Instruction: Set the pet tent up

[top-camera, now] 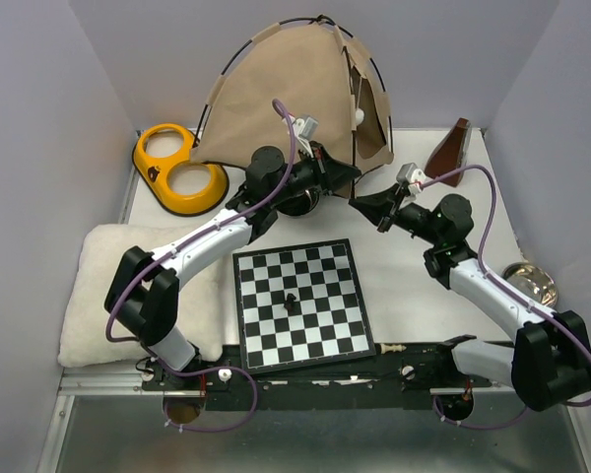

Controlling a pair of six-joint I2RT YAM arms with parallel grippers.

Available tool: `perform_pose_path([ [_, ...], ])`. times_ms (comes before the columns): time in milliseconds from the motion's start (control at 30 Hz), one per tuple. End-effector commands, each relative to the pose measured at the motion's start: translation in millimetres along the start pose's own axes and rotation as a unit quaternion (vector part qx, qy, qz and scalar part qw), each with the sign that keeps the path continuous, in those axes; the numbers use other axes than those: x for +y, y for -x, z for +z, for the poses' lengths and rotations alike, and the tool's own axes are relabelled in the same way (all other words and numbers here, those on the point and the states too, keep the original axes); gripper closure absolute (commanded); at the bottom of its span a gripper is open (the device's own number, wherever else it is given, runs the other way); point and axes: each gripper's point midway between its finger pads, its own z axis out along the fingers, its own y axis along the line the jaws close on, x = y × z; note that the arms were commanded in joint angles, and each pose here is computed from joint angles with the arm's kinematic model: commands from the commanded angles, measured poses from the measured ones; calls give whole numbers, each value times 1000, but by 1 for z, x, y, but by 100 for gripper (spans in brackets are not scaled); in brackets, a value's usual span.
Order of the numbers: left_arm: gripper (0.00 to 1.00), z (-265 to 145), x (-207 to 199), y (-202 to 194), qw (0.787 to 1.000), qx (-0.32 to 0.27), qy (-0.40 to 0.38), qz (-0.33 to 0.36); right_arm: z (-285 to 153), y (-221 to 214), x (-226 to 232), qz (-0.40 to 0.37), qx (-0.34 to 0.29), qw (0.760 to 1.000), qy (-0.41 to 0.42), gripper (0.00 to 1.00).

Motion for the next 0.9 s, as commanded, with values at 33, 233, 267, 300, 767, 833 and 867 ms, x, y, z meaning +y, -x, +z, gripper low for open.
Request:
perform_pose_path([
  [33,100,9,-1,75,990,-118,9,80,-6,-22,24,1,30,999,32,99],
  [233,100,13,3,83,989,-119,16,86,-8,-29,26,-9,40,999,27,99],
  [267,100,12,3,85,989,-121,17,86,-9,-29,26,-9,40,999,27,99],
  [300,100,11,3,85,989,-122,16,88,-10,-31,27,-9,41,999,27,99],
  [767,100,5,11,77,990,-109,28,85,-12,-30,29,-19,41,999,31,99],
  [833,100,7,14,76,990,-106,32,84,-12,-30,28,-21,42,998,32,99],
  [867,100,7,12,76,990,-105,29,86,-11,-29,28,-21,41,998,31,99],
])
